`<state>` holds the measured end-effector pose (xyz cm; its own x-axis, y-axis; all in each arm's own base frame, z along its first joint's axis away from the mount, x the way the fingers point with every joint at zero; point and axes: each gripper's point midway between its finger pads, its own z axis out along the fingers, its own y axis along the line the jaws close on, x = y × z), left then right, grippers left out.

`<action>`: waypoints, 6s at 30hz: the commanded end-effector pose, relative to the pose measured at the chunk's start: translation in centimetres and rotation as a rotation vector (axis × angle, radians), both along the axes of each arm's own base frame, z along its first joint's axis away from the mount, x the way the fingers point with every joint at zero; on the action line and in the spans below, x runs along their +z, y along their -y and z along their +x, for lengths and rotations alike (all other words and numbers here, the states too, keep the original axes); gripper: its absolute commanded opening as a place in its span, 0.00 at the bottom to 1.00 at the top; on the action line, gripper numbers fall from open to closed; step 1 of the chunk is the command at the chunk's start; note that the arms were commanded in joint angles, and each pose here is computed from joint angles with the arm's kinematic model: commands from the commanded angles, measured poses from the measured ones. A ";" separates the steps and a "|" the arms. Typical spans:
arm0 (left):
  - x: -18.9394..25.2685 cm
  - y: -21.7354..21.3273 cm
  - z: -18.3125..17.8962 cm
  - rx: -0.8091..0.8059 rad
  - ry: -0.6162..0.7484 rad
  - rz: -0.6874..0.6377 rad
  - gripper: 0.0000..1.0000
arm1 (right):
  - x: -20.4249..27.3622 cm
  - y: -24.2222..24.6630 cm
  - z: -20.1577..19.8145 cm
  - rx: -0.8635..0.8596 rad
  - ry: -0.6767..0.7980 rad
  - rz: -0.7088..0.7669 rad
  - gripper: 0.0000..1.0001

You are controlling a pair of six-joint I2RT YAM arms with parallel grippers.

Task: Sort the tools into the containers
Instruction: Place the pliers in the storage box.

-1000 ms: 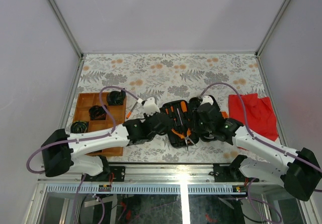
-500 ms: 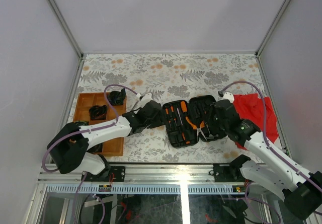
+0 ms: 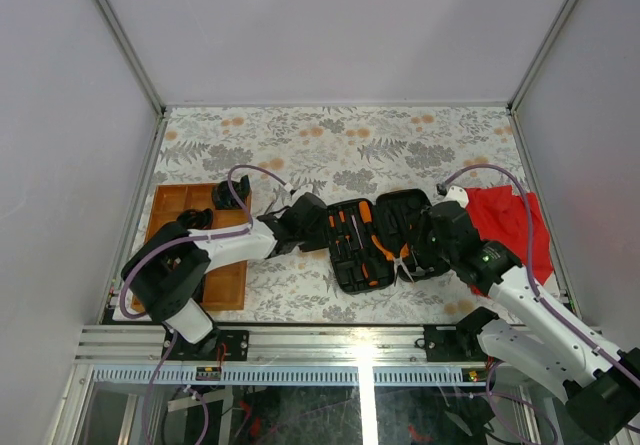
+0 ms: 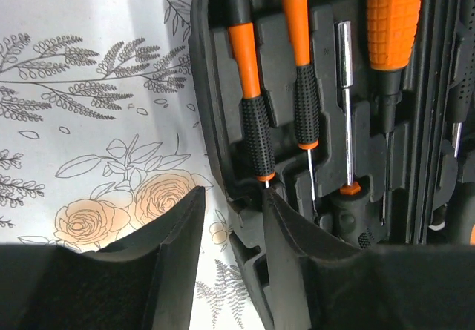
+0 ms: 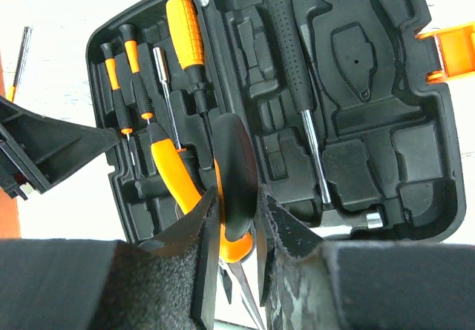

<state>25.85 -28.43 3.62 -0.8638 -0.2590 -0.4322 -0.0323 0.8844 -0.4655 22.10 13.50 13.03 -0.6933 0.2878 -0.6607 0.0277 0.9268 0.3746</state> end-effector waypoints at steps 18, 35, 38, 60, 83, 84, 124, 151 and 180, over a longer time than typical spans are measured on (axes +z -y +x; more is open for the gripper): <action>-2.4 -9.4 -0.5 -0.013 -0.086 0.202 0.18 | 2.5 -1.3 -0.1 0.063 0.064 0.088 0.00; 7.7 -9.0 0.7 0.017 0.144 0.025 0.53 | 4.1 -3.8 -0.3 0.032 0.093 0.356 0.00; 9.5 -7.6 -0.2 0.015 0.181 -0.027 0.53 | 5.2 -4.5 -0.4 0.010 0.102 0.462 0.00; 11.4 6.6 -1.9 -0.203 0.246 0.036 0.48 | 6.1 -8.0 -1.2 0.190 0.037 0.529 0.00; 10.7 -1.7 -0.4 -0.112 0.247 0.052 0.58 | 2.2 -6.7 2.0 0.214 -0.061 0.449 0.00; 10.5 -2.5 -0.3 -0.099 0.243 0.060 0.58 | 1.9 -6.3 2.2 0.206 -0.067 0.456 0.00; 6.2 -9.7 -2.4 0.052 0.156 0.105 0.60 | -3.7 2.5 7.6 -0.027 -0.164 0.212 0.03; 4.7 -8.7 -2.3 0.019 0.129 0.093 0.59 | -4.9 -2.6 5.2 0.317 -0.270 0.209 0.45; 4.6 -8.7 -2.2 0.004 0.145 0.073 0.60 | -4.5 -4.9 5.4 0.394 -0.201 -0.115 0.82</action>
